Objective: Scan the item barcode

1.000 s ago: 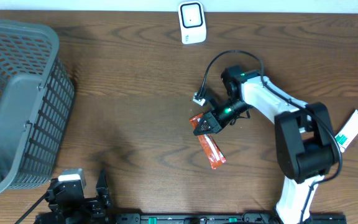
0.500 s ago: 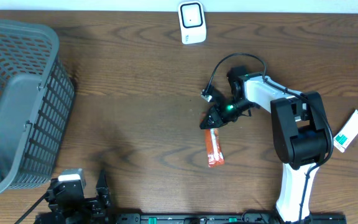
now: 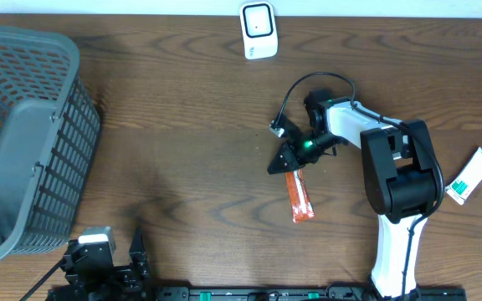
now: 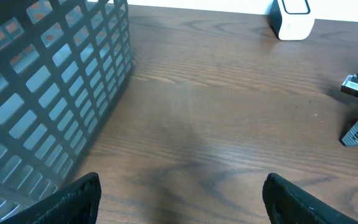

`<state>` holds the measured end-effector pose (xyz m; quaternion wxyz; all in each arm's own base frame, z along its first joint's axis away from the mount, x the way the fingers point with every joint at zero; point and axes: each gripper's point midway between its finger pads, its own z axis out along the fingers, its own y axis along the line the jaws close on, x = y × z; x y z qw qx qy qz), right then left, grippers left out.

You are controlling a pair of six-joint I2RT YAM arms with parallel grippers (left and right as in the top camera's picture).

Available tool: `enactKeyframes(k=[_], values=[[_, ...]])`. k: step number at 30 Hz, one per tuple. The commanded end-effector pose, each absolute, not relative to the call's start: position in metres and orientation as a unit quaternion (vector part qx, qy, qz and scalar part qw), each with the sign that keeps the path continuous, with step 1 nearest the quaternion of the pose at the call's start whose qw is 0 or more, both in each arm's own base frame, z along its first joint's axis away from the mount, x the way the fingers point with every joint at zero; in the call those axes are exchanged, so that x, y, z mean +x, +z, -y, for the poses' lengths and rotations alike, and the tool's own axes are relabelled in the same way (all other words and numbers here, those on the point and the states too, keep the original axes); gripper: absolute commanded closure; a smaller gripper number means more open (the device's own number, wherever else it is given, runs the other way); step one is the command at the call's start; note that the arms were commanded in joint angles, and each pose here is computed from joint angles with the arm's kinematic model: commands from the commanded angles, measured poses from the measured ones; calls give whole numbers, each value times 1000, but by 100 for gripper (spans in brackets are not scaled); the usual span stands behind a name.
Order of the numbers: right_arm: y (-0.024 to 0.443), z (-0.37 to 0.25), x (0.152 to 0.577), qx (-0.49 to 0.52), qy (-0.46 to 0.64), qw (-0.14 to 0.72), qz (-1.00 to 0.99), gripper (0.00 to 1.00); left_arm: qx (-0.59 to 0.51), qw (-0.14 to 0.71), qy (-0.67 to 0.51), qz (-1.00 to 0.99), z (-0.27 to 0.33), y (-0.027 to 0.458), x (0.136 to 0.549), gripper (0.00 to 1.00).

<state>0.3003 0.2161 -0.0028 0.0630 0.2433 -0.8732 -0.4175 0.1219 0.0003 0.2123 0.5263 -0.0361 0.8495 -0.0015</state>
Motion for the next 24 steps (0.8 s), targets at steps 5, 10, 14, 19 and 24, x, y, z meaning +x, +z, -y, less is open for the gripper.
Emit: enactKeyframes(k=[5, 10, 14, 19, 24], values=[[51, -223, 287, 300, -473, 27, 828, 99, -33, 530, -5, -848, 1, 214, 121, 16], [61, -222, 281, 294, -486, 33, 823, 99, -33, 530, -5, -848, 1, 214, 121, 16], [55, -215, 277, 299, -489, 33, 818, 99, -33, 530, -5, -848, 1, 214, 121, 16], [43, -204, 282, 277, -499, 35, 820, 99, -33, 530, -5, -848, 1, 214, 121, 16], [24, -193, 288, 252, -528, 32, 810, 99, -33, 530, -5, -848, 1, 214, 121, 16]])
